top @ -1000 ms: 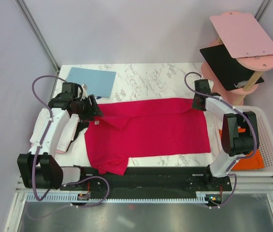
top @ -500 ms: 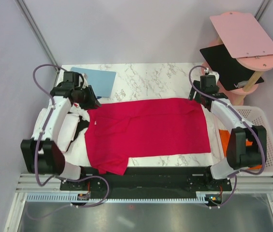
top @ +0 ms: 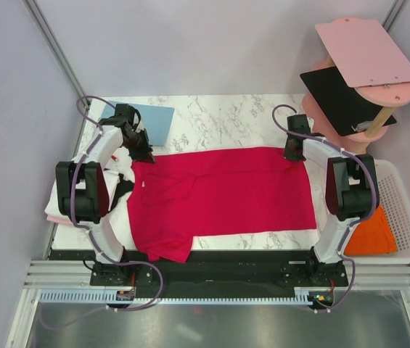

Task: Fold and stack the t-shirts
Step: Fold the flattened tshirt in 1/3 of the way

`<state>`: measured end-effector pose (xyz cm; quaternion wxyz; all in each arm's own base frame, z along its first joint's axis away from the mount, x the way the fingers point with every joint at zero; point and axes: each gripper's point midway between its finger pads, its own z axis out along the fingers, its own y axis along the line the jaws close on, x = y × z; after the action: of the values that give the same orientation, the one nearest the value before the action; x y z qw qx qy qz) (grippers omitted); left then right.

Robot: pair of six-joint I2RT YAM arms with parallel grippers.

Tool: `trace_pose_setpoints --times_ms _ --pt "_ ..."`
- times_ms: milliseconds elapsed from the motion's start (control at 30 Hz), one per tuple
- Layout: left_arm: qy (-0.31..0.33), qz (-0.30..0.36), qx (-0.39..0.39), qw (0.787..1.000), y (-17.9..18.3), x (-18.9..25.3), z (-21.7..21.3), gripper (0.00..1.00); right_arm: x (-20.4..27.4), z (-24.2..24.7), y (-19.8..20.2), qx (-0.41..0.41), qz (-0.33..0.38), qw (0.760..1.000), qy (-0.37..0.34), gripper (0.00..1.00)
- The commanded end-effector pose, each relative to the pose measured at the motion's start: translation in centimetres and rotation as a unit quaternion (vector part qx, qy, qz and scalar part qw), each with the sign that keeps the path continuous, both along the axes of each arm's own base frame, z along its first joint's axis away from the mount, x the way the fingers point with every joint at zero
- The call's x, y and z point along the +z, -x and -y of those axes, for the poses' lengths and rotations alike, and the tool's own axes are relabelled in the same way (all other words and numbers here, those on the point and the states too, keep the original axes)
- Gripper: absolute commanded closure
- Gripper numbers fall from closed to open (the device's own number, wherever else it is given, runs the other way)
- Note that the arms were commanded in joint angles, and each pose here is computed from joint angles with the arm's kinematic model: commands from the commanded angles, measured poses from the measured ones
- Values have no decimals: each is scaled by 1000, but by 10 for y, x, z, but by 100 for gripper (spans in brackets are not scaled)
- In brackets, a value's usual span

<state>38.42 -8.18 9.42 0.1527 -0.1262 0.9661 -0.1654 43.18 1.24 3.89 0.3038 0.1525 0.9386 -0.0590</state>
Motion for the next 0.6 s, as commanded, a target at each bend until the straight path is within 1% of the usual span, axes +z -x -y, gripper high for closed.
trace_pose_setpoints --times_ms 0,100,167,233,333,400,433,467,533,567 --pt "-23 10 -10 1000 -8 -3 -5 98 27 10 -12 -32 41 999 12 92" --pt "-25 1 -4 1000 -8 -10 -6 98 15 8 -14 -27 26 999 6 95" --pt "-30 -4 -2 1000 -11 -15 -5 98 2 8 -15 -31 10 999 6 100" --pt "-38 -8 -2 999 -16 -21 -5 98 -11 9 -16 -39 -4 999 8 100" --pt "-53 -15 -5 998 -24 -27 -4 98 -16 10 -22 -44 -9 999 13 100" --pt "-71 -36 -17 997 -21 -35 -1 98 -18 10 -23 -44 -14 999 14 100" --pt "-76 -34 -22 996 -26 -33 2 98 -17 9 -28 -42 -12 999 14 100" --pt "-84 -57 -29 994 -21 -44 3 98 -18 10 -29 -43 -14 999 14 100" --pt "-102 -59 -37 992 -24 -47 7 98 -17 9 -33 -41 -13 999 14 100" --pt "-109 -71 -39 991 -22 -55 7 98 -17 8 -34 -39 -13 999 14 100"
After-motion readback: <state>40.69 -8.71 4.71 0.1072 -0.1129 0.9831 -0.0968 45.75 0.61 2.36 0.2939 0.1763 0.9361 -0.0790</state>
